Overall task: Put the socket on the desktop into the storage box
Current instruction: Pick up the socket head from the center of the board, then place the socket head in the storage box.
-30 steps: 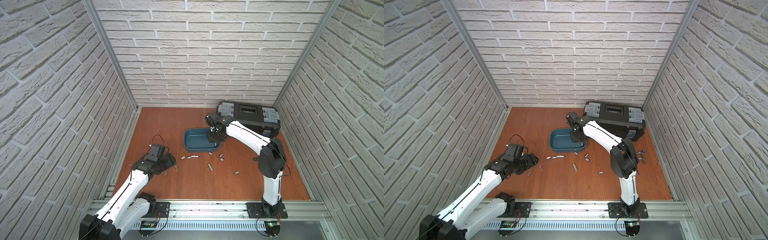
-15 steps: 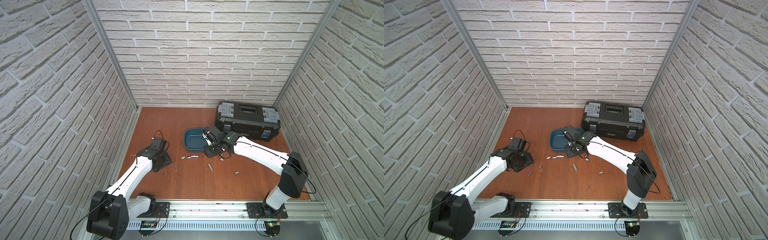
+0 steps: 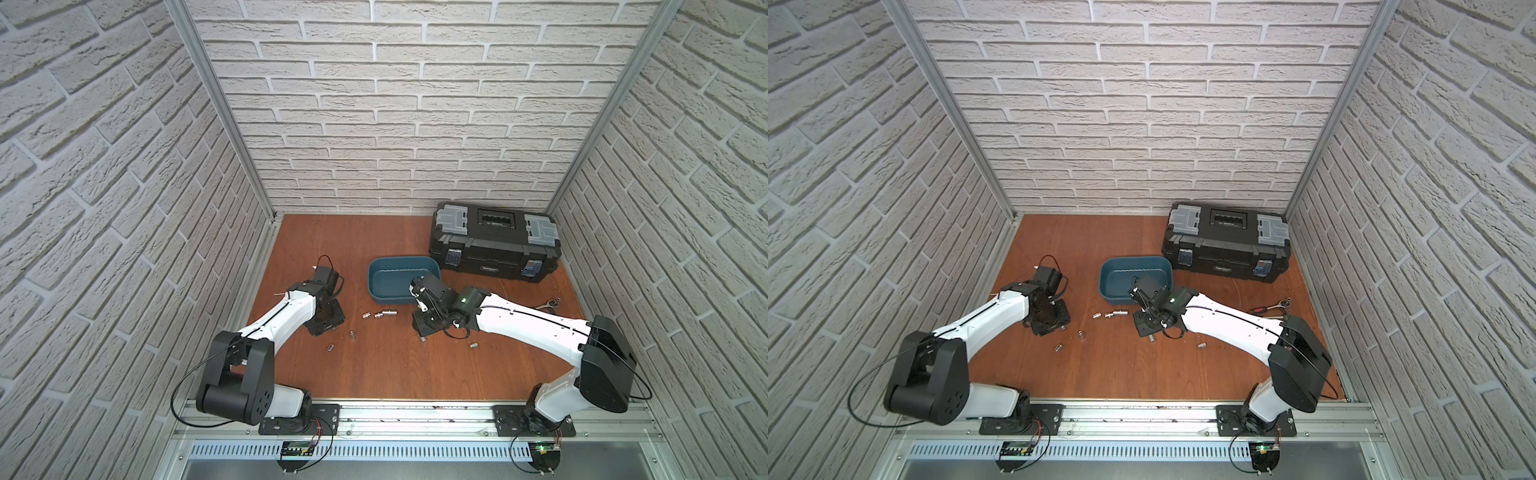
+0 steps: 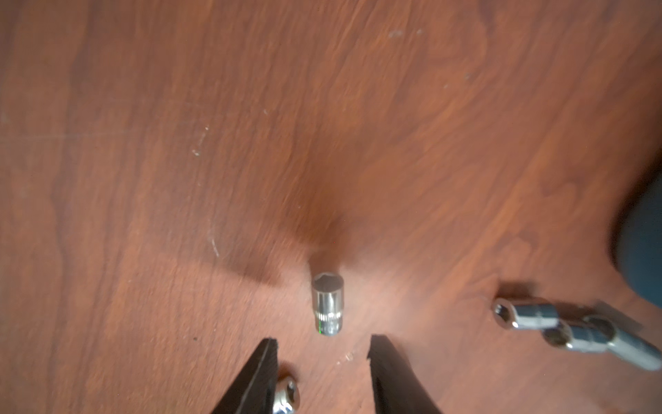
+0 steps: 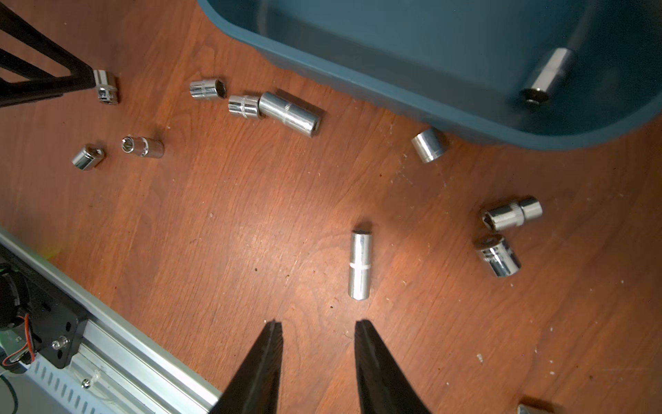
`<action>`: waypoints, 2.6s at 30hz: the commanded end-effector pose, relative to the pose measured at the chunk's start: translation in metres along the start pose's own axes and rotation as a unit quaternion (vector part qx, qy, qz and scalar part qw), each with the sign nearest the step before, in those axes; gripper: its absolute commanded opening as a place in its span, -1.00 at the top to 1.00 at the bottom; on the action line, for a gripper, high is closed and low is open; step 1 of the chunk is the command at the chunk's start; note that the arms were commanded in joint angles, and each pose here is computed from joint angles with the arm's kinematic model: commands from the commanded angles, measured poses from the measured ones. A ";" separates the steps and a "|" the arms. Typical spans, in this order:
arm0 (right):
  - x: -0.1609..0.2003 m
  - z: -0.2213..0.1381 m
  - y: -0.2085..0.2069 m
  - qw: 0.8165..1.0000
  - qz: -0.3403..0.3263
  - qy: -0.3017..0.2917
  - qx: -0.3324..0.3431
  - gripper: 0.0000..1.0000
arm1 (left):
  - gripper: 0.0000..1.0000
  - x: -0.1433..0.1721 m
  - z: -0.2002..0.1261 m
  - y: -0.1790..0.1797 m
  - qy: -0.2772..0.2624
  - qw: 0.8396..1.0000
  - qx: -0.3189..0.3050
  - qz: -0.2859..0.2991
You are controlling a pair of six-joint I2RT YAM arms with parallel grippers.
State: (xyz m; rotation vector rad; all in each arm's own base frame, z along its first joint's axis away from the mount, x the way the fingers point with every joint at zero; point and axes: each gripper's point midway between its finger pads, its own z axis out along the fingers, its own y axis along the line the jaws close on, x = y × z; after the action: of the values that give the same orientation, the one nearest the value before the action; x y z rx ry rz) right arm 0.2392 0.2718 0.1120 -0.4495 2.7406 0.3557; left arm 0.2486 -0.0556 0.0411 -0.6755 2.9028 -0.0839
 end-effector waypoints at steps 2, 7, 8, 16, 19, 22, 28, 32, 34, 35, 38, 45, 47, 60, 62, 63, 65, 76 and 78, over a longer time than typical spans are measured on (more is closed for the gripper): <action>-0.008 -0.012 0.008 0.999 0.013 -0.035 -0.012 0.21 | 0.08 -0.009 0.002 -0.004 -0.008 1.000 0.002 0.002; -0.006 -0.009 0.008 0.999 0.018 -0.034 -0.010 0.21 | 0.14 -0.008 0.008 -0.003 -0.004 1.000 -0.004 0.004; -0.006 -0.008 0.009 0.999 0.018 -0.033 -0.010 0.21 | 0.17 -0.008 0.010 -0.003 -0.003 1.000 -0.004 0.005; -0.005 -0.005 0.015 0.999 0.014 -0.029 -0.011 0.21 | 0.26 -0.010 0.017 -0.003 0.000 1.000 -0.011 0.009; -0.005 -0.005 0.015 0.999 0.015 -0.029 -0.010 0.21 | 0.34 -0.012 0.019 -0.003 0.001 1.000 -0.013 0.009; -0.005 -0.005 0.013 0.999 0.014 -0.029 -0.006 0.21 | 0.43 -0.012 0.023 -0.003 0.004 1.000 -0.014 0.010; -0.005 -0.007 0.011 0.999 0.018 -0.031 -0.002 0.21 | 0.67 -0.011 0.026 -0.002 0.008 1.000 -0.013 0.010; -0.007 -0.008 0.013 0.999 0.017 -0.034 -0.003 0.21 | 0.78 -0.009 0.027 -0.003 0.009 1.000 -0.008 0.012; -0.008 -0.009 0.014 0.999 0.017 -0.035 -0.004 0.21 | 0.84 -0.010 0.026 -0.004 0.008 1.000 -0.005 0.013; -0.009 -0.010 0.015 0.999 0.017 -0.037 -0.006 0.21 | 0.86 -0.010 0.025 -0.006 0.008 1.000 -0.001 0.013; -0.012 -0.011 0.018 0.999 0.016 -0.043 -0.014 0.20 | 0.90 -0.012 0.021 -0.010 0.007 1.000 0.008 0.014; -0.019 -0.014 0.027 0.998 0.011 -0.048 -0.031 0.20 | 0.91 -0.022 0.000 -0.022 -0.012 0.999 0.034 0.017; -0.018 -0.014 0.027 0.998 0.011 -0.049 -0.032 0.20 | 0.91 -0.025 -0.007 -0.026 -0.017 0.999 0.043 0.017; -0.024 -0.017 0.032 0.997 0.019 -0.063 -0.045 0.19 | 0.91 -0.039 -0.036 -0.052 -0.037 0.995 0.084 0.025; -0.025 -0.018 0.032 0.997 0.019 -0.064 -0.046 0.19 | 0.92 -0.041 -0.040 -0.057 -0.039 0.995 0.092 0.027; -0.025 -0.018 0.031 0.997 0.018 -0.065 -0.045 0.19 | 0.92 -0.042 -0.042 -0.060 -0.040 0.994 0.096 0.028; -0.026 -0.020 0.031 0.997 0.018 -0.068 -0.045 0.19 | 0.92 -0.045 -0.047 -0.066 -0.043 0.993 0.103 0.030; -0.030 -0.027 0.029 0.996 0.016 -0.078 -0.040 0.13 | 0.92 -0.057 -0.064 -0.110 -0.052 0.988 0.128 0.063; -0.030 -0.028 0.028 0.996 0.015 -0.078 -0.039 0.12 | 0.92 -0.058 -0.065 -0.118 -0.051 0.988 0.131 0.069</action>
State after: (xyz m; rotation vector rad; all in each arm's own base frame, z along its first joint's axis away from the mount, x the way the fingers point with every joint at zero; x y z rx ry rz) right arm 0.2431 0.2895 0.1273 -0.3916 2.6666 0.4337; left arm 0.3355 -0.1253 0.1203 -0.4468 2.7531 -0.3786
